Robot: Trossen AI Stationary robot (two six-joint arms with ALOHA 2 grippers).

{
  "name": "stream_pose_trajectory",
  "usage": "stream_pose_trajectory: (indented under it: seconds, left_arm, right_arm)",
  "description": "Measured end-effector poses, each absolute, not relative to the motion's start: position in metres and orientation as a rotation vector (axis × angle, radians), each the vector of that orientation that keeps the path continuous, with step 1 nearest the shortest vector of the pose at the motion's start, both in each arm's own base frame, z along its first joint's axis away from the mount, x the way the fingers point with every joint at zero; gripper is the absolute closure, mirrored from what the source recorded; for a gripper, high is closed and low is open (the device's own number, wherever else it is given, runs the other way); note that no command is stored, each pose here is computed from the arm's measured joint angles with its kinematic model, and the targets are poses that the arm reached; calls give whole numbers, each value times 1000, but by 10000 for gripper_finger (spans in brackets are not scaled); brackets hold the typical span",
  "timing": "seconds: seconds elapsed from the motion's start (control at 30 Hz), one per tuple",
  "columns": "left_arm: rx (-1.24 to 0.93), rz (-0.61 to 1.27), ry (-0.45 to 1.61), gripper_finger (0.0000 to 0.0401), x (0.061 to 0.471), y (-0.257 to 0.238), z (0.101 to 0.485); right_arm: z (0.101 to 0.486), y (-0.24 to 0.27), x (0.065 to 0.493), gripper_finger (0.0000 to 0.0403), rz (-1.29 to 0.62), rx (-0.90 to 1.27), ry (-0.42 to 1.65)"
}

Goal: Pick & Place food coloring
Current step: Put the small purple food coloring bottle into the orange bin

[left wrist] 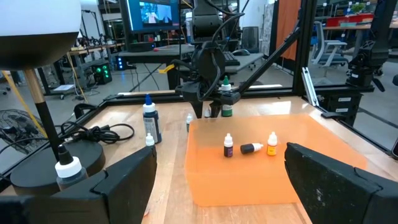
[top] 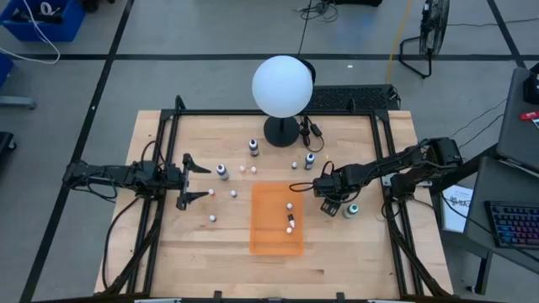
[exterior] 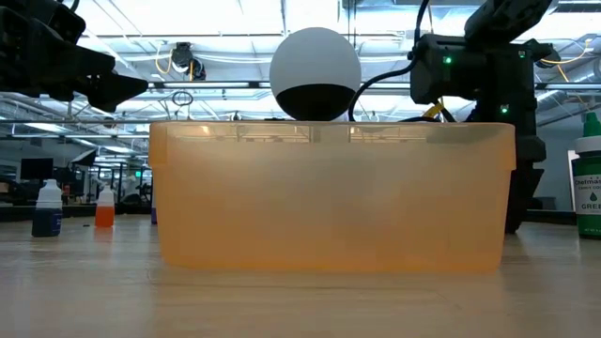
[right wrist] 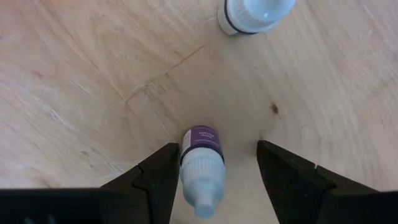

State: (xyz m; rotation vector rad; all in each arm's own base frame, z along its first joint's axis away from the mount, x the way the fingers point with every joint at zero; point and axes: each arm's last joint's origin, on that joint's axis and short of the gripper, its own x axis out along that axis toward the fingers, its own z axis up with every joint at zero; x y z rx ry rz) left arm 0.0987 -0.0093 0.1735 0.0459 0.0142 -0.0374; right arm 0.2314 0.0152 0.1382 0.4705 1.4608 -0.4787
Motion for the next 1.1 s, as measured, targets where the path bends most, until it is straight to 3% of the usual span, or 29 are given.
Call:
stream_pose_trajectory:
  seconds: [1.1]
  left_arm:
    - [46, -37, 14, 50, 99, -9, 174]
  right_arm:
    - [138, 15, 233, 200, -483, 491, 1443]
